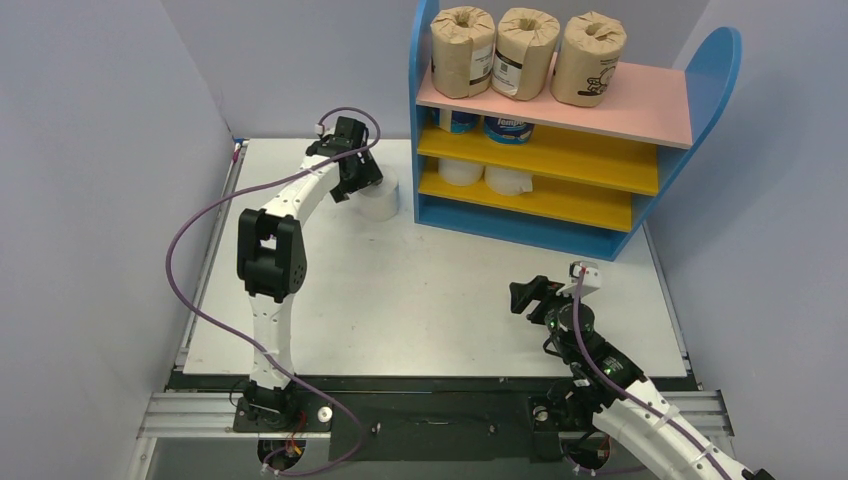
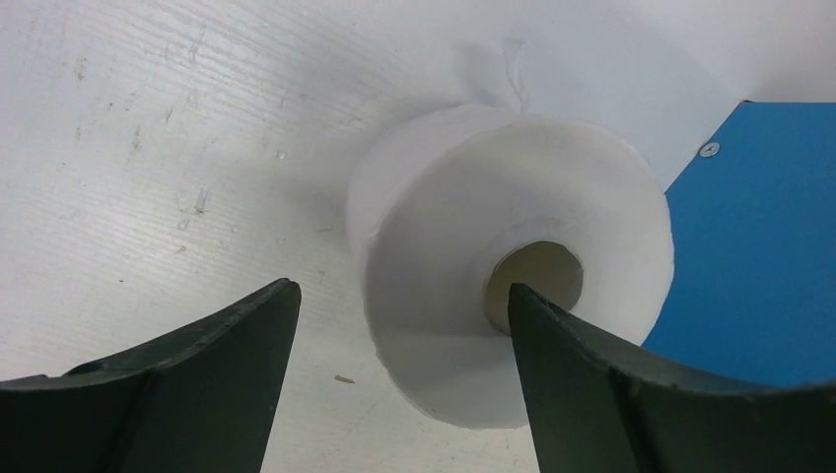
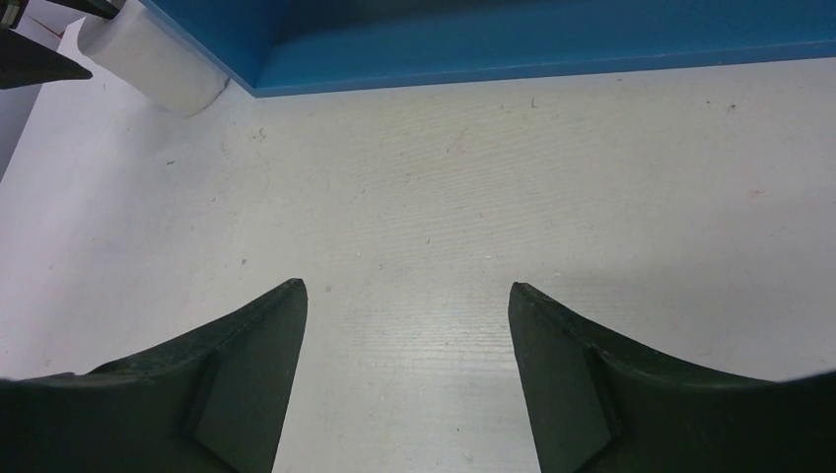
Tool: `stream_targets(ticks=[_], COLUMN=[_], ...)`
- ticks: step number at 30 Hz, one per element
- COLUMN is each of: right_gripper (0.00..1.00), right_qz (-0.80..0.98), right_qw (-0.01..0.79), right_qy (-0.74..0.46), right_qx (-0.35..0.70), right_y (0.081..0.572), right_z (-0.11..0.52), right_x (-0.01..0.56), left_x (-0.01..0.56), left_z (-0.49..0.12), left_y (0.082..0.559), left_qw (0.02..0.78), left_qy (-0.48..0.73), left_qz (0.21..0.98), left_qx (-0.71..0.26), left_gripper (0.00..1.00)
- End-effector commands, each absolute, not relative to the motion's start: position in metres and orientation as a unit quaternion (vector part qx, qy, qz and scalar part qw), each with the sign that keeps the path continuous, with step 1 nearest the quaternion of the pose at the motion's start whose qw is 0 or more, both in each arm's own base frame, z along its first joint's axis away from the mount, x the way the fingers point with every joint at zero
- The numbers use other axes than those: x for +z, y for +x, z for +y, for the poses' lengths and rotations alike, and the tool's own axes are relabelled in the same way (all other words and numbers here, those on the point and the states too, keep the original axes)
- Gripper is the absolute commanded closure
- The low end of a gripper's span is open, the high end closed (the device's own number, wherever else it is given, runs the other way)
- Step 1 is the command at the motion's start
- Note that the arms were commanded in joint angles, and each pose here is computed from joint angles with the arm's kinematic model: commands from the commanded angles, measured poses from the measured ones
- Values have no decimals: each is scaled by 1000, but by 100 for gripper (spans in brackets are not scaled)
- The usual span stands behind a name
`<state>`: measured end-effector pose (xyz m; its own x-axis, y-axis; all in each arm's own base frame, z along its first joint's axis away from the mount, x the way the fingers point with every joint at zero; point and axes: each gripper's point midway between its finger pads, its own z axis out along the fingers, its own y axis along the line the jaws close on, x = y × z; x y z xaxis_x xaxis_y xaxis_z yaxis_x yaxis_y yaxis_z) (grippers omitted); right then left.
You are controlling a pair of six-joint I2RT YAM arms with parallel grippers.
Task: Place and organize the paper towels onto the shelf
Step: Move the paper towel to the center of the board.
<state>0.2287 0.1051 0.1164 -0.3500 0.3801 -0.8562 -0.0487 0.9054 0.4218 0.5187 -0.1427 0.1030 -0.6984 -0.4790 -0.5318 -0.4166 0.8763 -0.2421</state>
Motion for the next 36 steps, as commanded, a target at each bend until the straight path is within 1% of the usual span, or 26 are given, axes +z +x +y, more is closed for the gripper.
stream_targets(ticks=[1,5,12,16,21,25,28,29,30,31,32,33,34,35,36], right_gripper=[30,30,30,30,31,31,31,31,31,31,30,30,30,30,31], right_qz=[783,782,779,777,774,770,770,770,771,772,772,774,773,776,776], right_qw=[578,580,584,586,593,602,605,606,606,605,605,603,603,600,599], right_qy=[114,116,118,118,113,109,105,104,103,103,103,102,102,102,103], right_qx=[199,199,196,195,193,181,173,170,168,165,165,165,166,164,166], right_y=[232,232,233,233,234,234,234,235,235,236,237,237,238,239,239], right_z=[104,104,101,101,100,96,93,93,92,92,93,94,94,95,96], right_x=[138,140,146,150,159,170,176,180,180,181,181,182,185,183,186], left_x=[108,102,106,120,139,159,176,193,186,202,195,207,203,213,206], left_z=[-139,-138,-140,-140,-136,-130,-127,-129,-129,-134,-134,-144,-146,-158,-161], left_y=[524,519,513,509,497,474,441,431,419,408,397,384,375,361,351], left_qw=[313,308,310,321,338,349,356,371,363,377,372,382,380,388,384], left_qy=[-240,-241,-237,-235,-236,-241,-245,-241,-239,-229,-221,-206,-194,-173,-163], left_qz=[918,919,919,915,908,901,895,888,892,887,892,890,895,893,898], left_qx=[-39,-41,-57,-66,-76,-91,-114,-127,-125,-138,-131,-140,-133,-145,-139], left_gripper=[27,32,56,62,64,65,65,65,65,65,65,65,65,65,65])
